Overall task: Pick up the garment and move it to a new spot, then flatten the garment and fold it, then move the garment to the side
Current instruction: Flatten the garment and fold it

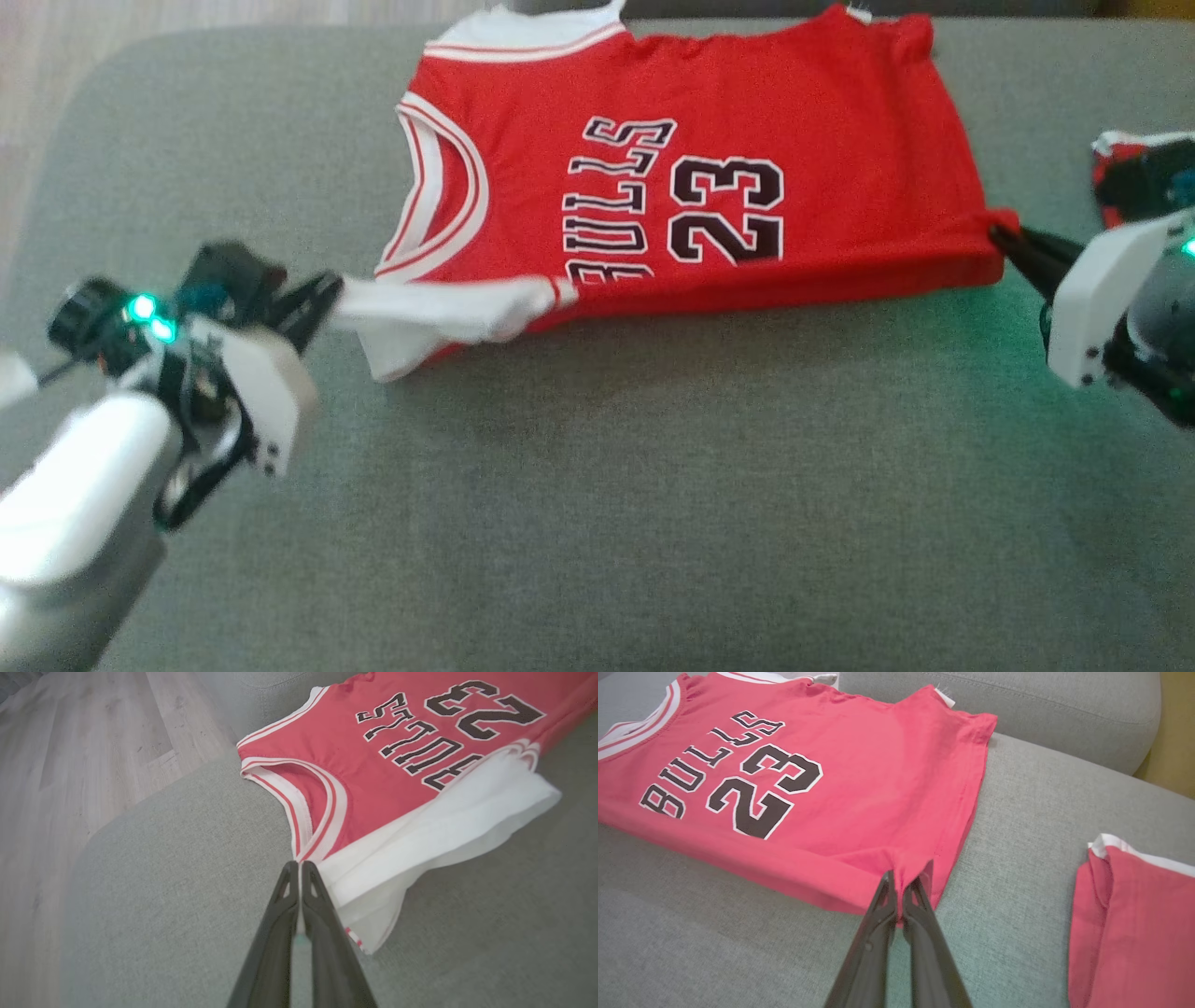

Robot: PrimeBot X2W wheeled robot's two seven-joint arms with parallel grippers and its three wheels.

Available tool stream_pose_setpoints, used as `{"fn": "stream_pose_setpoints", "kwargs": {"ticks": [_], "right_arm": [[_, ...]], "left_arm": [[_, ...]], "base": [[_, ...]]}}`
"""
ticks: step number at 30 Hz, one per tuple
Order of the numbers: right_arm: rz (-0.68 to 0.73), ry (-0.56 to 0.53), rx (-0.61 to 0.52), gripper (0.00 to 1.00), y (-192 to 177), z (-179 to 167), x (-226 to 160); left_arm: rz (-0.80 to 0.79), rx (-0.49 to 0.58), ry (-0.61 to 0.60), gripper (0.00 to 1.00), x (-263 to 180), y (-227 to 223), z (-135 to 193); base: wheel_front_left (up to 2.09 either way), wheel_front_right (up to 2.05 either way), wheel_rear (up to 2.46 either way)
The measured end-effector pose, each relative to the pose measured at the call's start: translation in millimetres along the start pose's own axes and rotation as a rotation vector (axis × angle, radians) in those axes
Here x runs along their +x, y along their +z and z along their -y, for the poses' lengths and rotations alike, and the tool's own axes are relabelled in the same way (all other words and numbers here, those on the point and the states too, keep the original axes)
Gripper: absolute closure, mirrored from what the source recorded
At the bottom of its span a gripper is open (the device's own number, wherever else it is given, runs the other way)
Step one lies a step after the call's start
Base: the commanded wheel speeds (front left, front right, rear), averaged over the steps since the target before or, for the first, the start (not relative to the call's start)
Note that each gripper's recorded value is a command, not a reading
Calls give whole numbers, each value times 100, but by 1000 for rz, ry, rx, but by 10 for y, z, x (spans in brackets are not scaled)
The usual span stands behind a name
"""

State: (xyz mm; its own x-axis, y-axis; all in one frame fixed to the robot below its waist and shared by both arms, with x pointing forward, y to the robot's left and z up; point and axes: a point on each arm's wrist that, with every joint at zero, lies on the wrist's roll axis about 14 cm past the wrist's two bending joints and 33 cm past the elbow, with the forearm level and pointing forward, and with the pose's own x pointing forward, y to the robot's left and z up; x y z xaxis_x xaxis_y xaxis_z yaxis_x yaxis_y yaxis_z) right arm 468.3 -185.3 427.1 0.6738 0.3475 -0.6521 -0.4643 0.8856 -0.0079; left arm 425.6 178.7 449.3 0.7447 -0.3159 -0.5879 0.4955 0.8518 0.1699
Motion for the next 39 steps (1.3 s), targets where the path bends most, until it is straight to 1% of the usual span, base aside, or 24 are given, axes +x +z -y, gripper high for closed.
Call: {"fn": "stream_pose_setpoints", "kwargs": {"ticks": [3, 9, 13, 18, 21, 22, 23, 24, 27, 30, 31, 32, 34, 37, 39], "right_arm": [[-5, -5, 0, 100, 45, 42, 122], [-29, -21, 7, 100, 95, 113, 351], [-50, -24, 7, 100, 69, 125, 464], [-85, -30, 3, 100, -22, 162, 557], [-85, -31, -2, 100, -13, 170, 610], [-83, -31, -2, 100, -9, 168, 628], [-64, -40, 2, 31, 23, 199, 658], [-51, -45, 9, 0, 47, 221, 670], [-2, -47, 37, 0, 141, 224, 703], [108, -53, 61, 0, 340, 223, 696], [164, -61, 87, 0, 441, 243, 676], [288, -73, 118, 0, 674, 266, 607], [414, -82, 141, 0, 913, 263, 511], [597, -98, 190, 0, 1242, 249, 324], [669, -110, 214, 0, 1367, 242, 202]], "left_arm": [[-25, 22, 16, 100, 186, 60, -139], [-41, 118, 69, 100, 555, 253, -412], [-78, 172, 79, 100, 765, 222, -468], [-96, 194, 72, 100, 961, 199, -475], [-96, 207, 73, 100, 1051, 218, -482], [-93, 212, 75, 74, 1077, 230, -486], [-65, 216, 87, 0, 1124, 286, -506], [-42, 217, 101, 0, 1143, 332, -526], [45, 198, 152, 0, 1184, 514, -584], [160, 165, 212, 0, 1161, 727, -648], [206, 147, 234, 0, 1135, 808, -671], [313, 94, 279, 0, 1051, 1005, -716], [423, 19, 315, 0, 938, 1203, -748], [538, -79, 363, 0, 742, 1403, -771], [584, -130, 379, 0, 611, 1444, -746]], "base": [[0, 0, 0], [0, 0, 0], [0, 0, 0], [0, 0, 0], [0, 0, 0], [0, 0, 0], [0, 0, 0], [0, 0, 0], [0, 0, 0], [0, 0, 0], [0, 0, 0], [0, 0, 0], [0, 0, 0], [0, 0, 0], [0, 0, 0]]}}
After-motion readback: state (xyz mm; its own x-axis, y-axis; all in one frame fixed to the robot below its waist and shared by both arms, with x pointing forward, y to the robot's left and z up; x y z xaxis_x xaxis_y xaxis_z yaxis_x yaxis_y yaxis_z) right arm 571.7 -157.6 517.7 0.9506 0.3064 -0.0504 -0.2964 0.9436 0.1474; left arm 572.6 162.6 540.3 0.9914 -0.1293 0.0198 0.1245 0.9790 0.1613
